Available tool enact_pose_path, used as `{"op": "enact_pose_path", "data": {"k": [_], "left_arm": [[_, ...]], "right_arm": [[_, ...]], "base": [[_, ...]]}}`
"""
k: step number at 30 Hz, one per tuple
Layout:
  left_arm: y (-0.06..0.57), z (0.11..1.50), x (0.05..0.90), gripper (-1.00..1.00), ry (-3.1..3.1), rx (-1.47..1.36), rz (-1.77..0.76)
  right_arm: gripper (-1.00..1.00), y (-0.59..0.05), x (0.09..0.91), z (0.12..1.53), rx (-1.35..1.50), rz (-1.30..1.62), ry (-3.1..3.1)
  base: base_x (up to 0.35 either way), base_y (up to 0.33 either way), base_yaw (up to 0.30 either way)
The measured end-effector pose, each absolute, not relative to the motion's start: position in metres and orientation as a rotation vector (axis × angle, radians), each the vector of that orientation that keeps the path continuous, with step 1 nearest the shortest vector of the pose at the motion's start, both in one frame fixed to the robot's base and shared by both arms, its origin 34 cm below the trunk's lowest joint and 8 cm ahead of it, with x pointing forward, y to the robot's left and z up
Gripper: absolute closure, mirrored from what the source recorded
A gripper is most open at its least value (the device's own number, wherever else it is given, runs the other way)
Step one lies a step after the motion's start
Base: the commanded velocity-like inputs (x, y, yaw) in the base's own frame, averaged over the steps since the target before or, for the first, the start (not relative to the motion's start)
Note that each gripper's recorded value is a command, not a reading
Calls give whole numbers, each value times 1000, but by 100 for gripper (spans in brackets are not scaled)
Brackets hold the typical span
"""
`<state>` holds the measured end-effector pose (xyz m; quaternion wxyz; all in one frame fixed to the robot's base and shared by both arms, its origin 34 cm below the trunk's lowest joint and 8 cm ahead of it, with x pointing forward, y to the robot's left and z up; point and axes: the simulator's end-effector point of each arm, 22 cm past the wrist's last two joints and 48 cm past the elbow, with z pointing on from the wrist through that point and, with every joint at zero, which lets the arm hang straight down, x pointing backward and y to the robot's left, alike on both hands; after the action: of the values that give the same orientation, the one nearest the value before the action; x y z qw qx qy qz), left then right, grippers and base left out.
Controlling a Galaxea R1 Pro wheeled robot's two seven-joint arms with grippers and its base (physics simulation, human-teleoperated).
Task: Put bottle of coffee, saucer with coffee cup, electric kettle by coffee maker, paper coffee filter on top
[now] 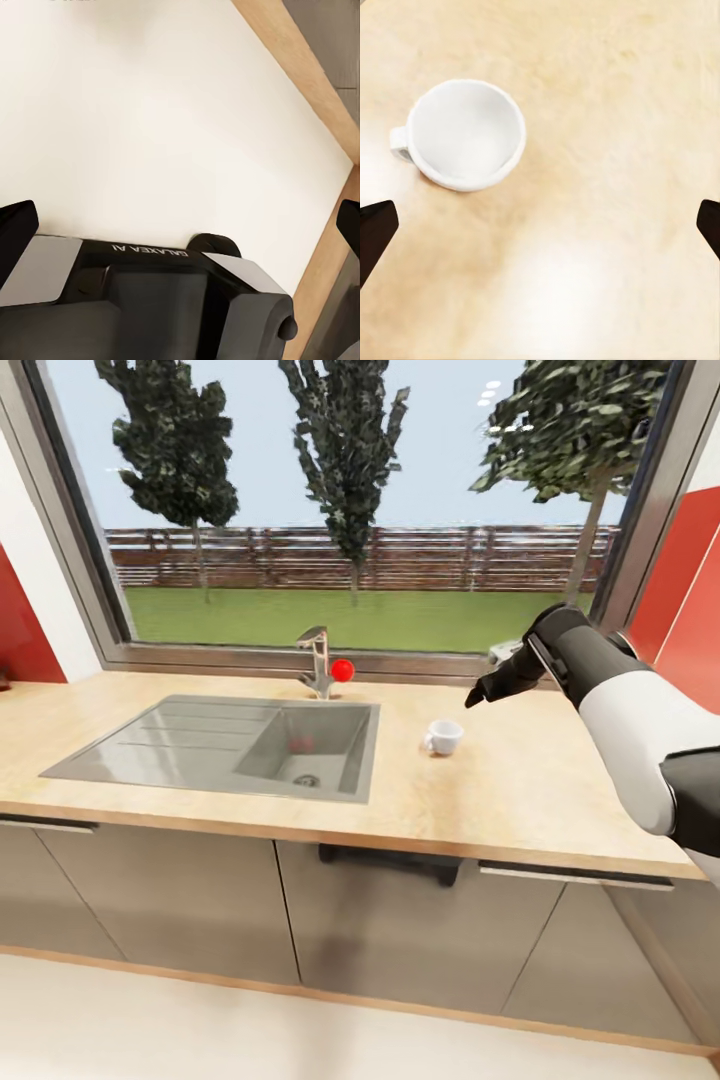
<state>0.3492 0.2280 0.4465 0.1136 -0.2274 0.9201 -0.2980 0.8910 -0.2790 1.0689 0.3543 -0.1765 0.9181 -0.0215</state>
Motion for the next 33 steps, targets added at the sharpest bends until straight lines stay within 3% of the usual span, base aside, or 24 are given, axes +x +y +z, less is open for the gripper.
{"op": "enact_pose_path", "data": {"k": [33], "left_arm": [[228, 446, 349, -100, 2699, -667, -874]], "right_arm": [[-100, -282, 884, 1034, -479, -78, 2436]], "base": [[100, -4, 0]]}}
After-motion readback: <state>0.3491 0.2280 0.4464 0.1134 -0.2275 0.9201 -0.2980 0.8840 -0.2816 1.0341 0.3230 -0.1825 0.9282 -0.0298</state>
